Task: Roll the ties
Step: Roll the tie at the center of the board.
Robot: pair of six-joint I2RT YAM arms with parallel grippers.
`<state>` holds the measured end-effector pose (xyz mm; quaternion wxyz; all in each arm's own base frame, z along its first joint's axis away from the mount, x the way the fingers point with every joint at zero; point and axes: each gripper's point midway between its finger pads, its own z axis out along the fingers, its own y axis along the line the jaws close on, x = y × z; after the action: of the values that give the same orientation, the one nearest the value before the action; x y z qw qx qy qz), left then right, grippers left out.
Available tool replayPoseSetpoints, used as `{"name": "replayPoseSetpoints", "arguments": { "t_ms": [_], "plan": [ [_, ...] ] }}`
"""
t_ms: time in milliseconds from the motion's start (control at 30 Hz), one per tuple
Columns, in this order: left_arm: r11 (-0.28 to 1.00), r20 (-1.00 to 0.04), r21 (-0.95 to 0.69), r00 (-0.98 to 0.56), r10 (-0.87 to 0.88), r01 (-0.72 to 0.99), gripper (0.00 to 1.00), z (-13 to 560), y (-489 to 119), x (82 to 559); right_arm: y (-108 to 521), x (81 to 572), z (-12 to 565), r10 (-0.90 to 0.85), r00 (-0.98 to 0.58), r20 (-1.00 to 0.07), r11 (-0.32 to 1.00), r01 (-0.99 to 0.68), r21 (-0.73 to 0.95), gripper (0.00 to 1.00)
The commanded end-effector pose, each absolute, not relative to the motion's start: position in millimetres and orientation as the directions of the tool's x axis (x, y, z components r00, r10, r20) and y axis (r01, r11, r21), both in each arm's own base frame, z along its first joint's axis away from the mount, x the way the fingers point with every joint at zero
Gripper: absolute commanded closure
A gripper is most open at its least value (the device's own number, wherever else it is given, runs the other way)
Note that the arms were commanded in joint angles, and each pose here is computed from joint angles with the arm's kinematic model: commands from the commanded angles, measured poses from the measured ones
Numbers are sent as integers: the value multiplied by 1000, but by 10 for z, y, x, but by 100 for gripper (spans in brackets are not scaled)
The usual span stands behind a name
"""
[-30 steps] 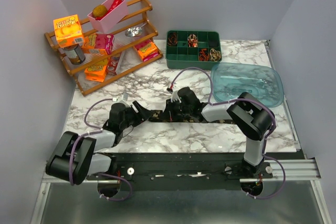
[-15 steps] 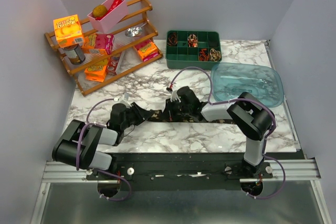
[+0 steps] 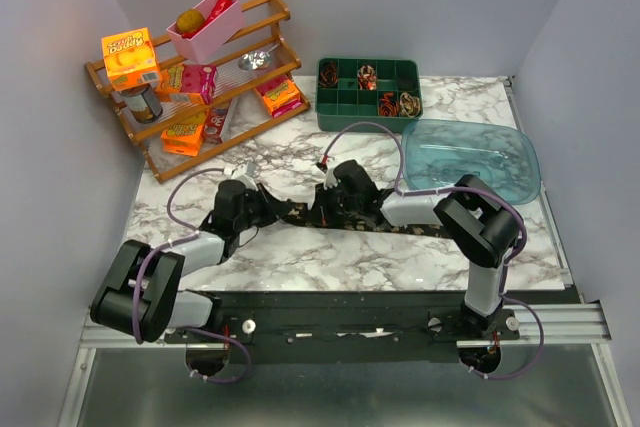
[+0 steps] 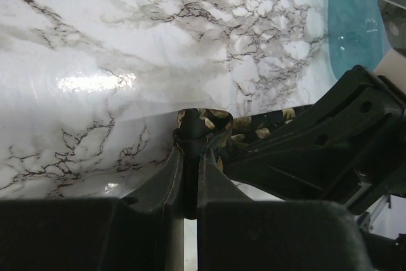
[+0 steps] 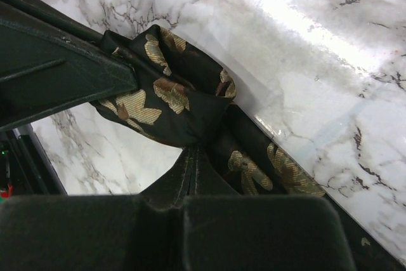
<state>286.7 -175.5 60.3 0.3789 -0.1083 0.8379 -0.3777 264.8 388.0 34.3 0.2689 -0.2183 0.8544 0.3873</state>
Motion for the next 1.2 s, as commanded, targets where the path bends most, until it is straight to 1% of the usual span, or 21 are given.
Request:
{"name": "replayPoseSetpoints", "arguments": {
  "t_ms": [0,200,367,500,533,700,900,1167],
  "plan": [
    [801,-598,-590,-725,-343,107,100,493,-1710,2828,3896,2745,444,-159,-736,-657,631,-588,506,99],
    [878,-623,-474,-730,-279,69,100,495,-1619,2852,3941,2787,511,-156,-725,-671,623,-599,503,99],
    [902,-643,-428,-720,-260,57,100,574,-1570,2879,3976,2806,502,-170,-728,-664,621,-602,502,99],
    [919,-667,-384,-714,-214,84,100,658,-1590,2902,3970,2793,414,-181,-741,-647,626,-594,505,99],
    [932,-670,-357,-713,-206,66,100,640,-1540,2902,3977,2782,404,-184,-743,-643,624,-594,508,99],
    [940,-684,-332,-707,-180,82,100,705,-1578,2895,3999,2751,342,-199,-755,-625,613,-593,522,99],
    [946,-700,-304,-700,-142,111,100,746,-1606,2887,3976,2720,184,-217,-777,-590,629,-574,524,99],
    [947,-720,-272,-689,-83,170,100,844,-1819,2851,4053,2748,218,-212,-779,-590,613,-576,541,99]
  ]
}}
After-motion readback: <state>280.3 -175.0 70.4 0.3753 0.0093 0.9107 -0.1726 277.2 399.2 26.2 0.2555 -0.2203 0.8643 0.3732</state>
